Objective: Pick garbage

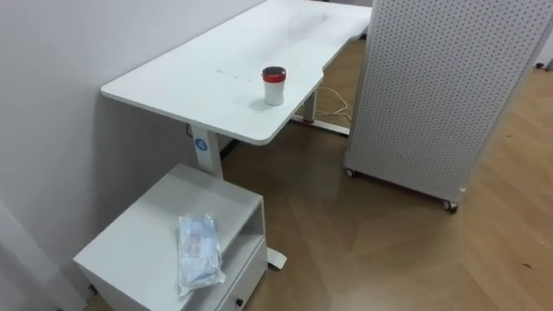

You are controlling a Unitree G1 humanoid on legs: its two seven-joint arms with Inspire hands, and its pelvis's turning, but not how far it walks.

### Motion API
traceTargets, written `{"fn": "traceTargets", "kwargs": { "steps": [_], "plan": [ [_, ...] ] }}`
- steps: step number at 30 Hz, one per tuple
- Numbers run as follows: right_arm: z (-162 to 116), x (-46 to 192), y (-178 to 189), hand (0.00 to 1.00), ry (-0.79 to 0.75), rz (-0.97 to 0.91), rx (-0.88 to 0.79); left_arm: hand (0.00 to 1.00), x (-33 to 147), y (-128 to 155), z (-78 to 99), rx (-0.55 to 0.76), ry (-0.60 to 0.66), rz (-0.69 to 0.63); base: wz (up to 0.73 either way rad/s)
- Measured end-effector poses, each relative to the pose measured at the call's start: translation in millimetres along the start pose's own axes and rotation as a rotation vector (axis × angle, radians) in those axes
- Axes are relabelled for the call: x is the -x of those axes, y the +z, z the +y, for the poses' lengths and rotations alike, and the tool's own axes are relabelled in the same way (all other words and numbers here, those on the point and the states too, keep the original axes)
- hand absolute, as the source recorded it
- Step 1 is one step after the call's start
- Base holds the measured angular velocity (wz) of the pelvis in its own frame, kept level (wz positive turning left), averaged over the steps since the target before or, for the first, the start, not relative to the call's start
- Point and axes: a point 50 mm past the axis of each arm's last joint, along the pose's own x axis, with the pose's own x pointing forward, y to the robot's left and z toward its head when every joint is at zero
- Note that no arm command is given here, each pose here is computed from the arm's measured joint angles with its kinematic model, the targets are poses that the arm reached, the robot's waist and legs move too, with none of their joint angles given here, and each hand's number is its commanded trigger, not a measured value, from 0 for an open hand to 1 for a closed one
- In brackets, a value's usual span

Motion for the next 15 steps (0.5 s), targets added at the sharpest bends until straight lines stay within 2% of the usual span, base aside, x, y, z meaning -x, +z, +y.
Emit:
{"fn": "traceTargets", "kwargs": {
  "steps": [6,9,15],
  "plan": [
    [-3,-3,15,1.0,-0.037,-0.034,-0.11,0.0,-6.6,30,18.0,0.012,0.095,-0.097,0.09],
    [-5,-5,42,1.0,-0.053,-0.112,-0.148,0.0,-8.3,56,24.3,0.053,0.148,-0.182,-0.12],
    [-1,-4,53,1.0,-0.07,-0.171,-0.29,0.0,-6.3,94,27.8,0.087,0.2,-0.331,0.37]
  ]
}}
